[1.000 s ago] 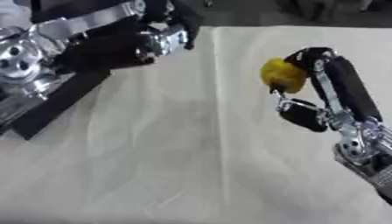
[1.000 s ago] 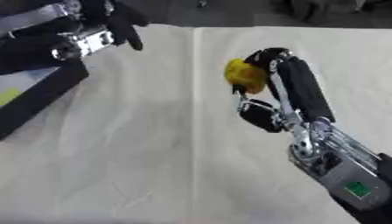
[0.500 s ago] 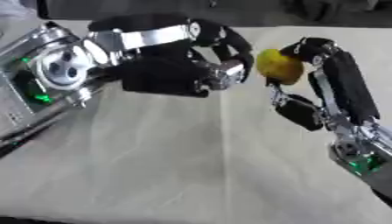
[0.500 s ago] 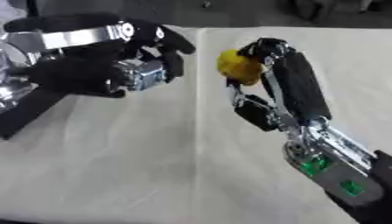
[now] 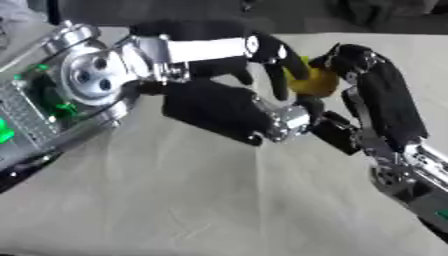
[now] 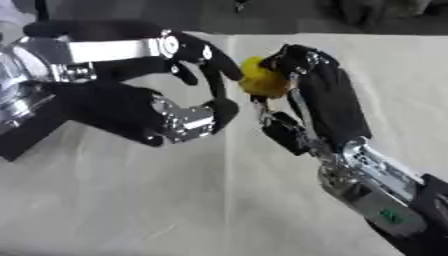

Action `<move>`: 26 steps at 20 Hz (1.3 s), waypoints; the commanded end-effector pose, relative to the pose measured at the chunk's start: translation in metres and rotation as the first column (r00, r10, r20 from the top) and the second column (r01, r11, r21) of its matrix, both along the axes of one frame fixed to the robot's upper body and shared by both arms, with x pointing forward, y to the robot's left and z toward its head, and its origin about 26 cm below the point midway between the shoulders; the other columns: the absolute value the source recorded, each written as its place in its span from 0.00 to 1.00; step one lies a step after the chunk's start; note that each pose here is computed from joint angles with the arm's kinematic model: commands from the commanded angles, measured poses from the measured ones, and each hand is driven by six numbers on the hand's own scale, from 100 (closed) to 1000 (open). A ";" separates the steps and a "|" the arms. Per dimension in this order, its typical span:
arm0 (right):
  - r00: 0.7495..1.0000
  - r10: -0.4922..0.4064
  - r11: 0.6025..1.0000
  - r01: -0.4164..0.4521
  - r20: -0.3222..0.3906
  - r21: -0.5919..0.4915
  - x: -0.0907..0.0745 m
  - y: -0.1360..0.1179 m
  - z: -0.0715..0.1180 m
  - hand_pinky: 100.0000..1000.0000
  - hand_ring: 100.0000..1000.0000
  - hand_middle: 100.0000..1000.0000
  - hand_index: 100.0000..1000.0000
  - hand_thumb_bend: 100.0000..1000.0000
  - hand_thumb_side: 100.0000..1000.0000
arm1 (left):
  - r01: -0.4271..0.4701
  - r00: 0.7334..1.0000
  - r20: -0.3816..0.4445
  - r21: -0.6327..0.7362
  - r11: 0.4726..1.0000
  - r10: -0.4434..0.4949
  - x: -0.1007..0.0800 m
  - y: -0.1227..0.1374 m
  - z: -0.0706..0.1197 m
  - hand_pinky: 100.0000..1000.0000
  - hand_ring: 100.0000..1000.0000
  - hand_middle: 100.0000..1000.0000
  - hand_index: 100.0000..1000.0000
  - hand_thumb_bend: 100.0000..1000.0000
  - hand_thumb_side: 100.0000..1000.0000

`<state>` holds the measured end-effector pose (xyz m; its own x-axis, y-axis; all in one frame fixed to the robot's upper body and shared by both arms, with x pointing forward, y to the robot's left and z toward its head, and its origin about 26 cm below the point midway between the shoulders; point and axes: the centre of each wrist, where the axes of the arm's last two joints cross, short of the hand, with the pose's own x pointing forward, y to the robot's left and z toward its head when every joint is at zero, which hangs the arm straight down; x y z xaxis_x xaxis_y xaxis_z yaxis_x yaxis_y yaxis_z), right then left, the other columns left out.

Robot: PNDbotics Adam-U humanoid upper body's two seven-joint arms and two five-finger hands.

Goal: Pick up the objects with one hand, pass them to the other hand, and then place them into the box on the other side of the table.

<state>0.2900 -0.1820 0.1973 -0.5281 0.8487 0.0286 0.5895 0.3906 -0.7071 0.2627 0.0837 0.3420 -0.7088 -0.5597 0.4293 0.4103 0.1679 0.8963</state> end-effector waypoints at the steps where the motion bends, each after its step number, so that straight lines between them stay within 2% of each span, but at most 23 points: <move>1: 0.999 -0.009 1.000 0.010 0.047 -0.011 -0.002 0.000 0.004 0.59 0.51 0.42 0.49 0.00 0.00 | -0.044 0.992 0.115 -0.049 0.998 0.050 -0.003 0.007 0.013 0.93 1.00 0.61 0.85 0.22 0.49; 5: 0.999 -0.014 1.000 0.015 0.051 -0.013 -0.003 0.001 0.004 0.59 0.51 0.42 0.49 0.00 0.00 | -0.062 0.981 0.180 -0.062 0.996 0.072 -0.002 0.005 0.005 0.93 1.00 0.61 0.85 0.22 0.49; 6: 0.999 -0.015 1.000 0.015 0.051 -0.013 -0.003 0.001 0.004 0.59 0.51 0.42 0.49 0.00 0.00 | -0.064 0.979 0.190 -0.062 0.996 0.075 -0.001 0.005 0.004 0.99 1.00 0.58 0.84 0.29 0.43; 7: 0.998 -0.018 1.000 0.018 0.054 -0.012 -0.003 0.000 0.003 0.60 0.51 0.42 0.48 0.00 0.00 | -0.072 0.975 0.206 -0.072 0.995 0.085 -0.001 0.007 0.005 1.00 1.00 0.59 0.84 0.32 0.40; 9: 0.997 -0.026 1.000 0.027 0.069 -0.009 -0.003 -0.001 0.003 0.60 0.52 0.42 0.48 0.00 0.00 | -0.096 0.967 0.227 -0.094 0.991 0.115 0.003 0.014 0.004 1.00 1.00 0.60 0.86 0.32 0.40; 13: 0.994 -0.021 1.000 0.022 0.110 -0.010 -0.003 0.000 0.003 0.61 0.52 0.42 0.49 0.00 0.00 | -0.132 0.965 0.215 -0.095 0.987 0.149 0.006 0.018 -0.003 1.00 1.00 0.61 0.89 0.32 0.42; 18: 0.977 0.010 1.000 -0.005 0.211 -0.028 -0.002 0.001 0.005 0.63 0.53 0.42 0.49 0.00 0.00 | -0.179 0.961 0.198 -0.082 0.980 0.192 0.008 0.021 -0.007 1.00 1.00 0.63 0.92 0.32 0.40; 26: 0.953 0.065 0.997 -0.047 0.297 -0.069 -0.003 0.005 0.003 0.66 0.54 0.43 0.49 0.03 0.00 | -0.198 0.965 0.163 -0.055 0.979 0.205 0.008 0.020 -0.010 1.00 1.00 0.63 0.91 0.34 0.48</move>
<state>0.2880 -0.1772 0.1927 -0.5487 0.8213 -0.1562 0.7371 0.3871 -0.5540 0.2729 0.0999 0.3243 -0.6452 -0.6782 0.3519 0.2354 0.2617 0.9360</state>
